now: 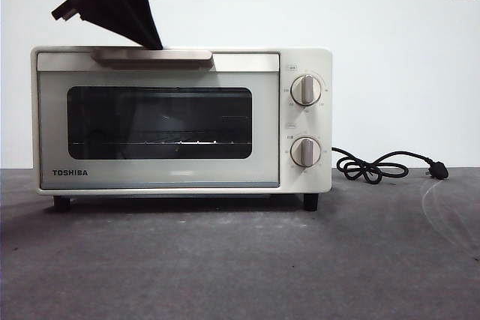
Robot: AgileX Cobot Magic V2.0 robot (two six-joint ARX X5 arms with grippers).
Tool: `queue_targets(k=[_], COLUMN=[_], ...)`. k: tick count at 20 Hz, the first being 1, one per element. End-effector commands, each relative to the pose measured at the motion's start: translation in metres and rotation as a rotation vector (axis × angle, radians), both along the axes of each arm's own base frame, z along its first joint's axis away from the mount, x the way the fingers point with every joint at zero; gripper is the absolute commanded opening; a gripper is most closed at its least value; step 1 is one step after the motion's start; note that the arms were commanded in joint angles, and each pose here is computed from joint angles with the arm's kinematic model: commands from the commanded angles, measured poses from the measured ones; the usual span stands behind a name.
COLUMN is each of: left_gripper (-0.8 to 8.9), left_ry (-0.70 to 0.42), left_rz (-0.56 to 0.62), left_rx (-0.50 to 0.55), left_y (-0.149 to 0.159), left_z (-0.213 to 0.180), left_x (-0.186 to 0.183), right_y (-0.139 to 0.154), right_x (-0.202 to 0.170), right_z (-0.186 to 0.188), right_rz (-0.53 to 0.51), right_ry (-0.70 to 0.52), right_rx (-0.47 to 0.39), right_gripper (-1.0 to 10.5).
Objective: Take the corn from the table,put the corn in the oven
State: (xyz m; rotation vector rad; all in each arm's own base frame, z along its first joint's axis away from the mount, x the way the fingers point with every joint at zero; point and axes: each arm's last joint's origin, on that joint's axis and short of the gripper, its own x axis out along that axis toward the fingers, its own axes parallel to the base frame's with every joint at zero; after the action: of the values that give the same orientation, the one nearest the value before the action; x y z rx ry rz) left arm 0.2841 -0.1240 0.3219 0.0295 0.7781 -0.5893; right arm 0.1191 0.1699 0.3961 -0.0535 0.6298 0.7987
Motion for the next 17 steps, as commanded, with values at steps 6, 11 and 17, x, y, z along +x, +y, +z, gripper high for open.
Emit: queue_targets(k=[6,11,17], left_gripper=[-0.06,-0.06,-0.06], left_ry=[0.035,0.111,0.196], left_rz=[0.001,-0.025,-0.079], left_rx=[0.105,0.146,0.199], left_y=[0.000,-0.002,-0.011], left_z=[-0.008,-0.013,-0.019], left_x=[-0.003,-0.011,-0.025], right_y=[0.001,0.001,0.001], right_x=[0.000,0.000,0.001], right_z=[0.001,0.001,0.002], right_rz=[0.011,0.014,0.013], right_ry=[-0.023,-0.027,-0.031], right_rx=[-0.009,-0.012,-0.014], right_gripper=[-0.1,-0.1,-0.1])
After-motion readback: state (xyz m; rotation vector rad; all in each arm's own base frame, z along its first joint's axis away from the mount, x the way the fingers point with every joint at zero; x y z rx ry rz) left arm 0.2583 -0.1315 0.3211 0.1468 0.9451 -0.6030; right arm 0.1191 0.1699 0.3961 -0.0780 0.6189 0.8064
